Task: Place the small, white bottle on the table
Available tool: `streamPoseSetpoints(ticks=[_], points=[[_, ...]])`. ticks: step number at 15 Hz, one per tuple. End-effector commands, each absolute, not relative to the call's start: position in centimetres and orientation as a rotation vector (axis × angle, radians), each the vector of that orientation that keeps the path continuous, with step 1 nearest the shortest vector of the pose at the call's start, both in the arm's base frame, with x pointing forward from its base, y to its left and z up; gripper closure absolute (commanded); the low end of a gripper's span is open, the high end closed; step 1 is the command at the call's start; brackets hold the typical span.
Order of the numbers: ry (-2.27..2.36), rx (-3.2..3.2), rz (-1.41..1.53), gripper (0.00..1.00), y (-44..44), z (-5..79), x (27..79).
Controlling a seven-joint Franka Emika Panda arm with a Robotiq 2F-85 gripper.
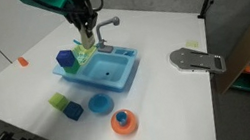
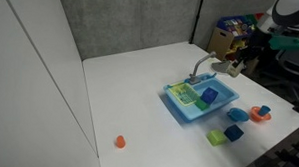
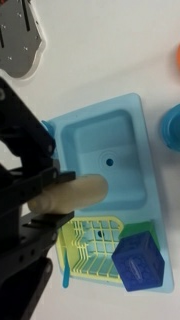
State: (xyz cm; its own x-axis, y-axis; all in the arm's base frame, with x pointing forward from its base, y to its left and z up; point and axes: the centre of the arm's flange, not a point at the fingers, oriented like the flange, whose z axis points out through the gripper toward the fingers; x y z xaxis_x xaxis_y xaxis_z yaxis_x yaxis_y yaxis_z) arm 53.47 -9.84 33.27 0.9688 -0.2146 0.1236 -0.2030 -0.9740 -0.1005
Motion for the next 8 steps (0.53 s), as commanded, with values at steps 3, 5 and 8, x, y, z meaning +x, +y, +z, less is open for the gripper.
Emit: streamPoseSetpoints(ticks=[3,5,8], points=[[0.508,-3.055,-0.209,0.9,-14.7,35.4,53.4],[0.564,-3.055,-0.216,0.9,-16.2,35.6,53.2],[0.652,-3.056,-0.226,0.9,-18.7,35.8,52.8]])
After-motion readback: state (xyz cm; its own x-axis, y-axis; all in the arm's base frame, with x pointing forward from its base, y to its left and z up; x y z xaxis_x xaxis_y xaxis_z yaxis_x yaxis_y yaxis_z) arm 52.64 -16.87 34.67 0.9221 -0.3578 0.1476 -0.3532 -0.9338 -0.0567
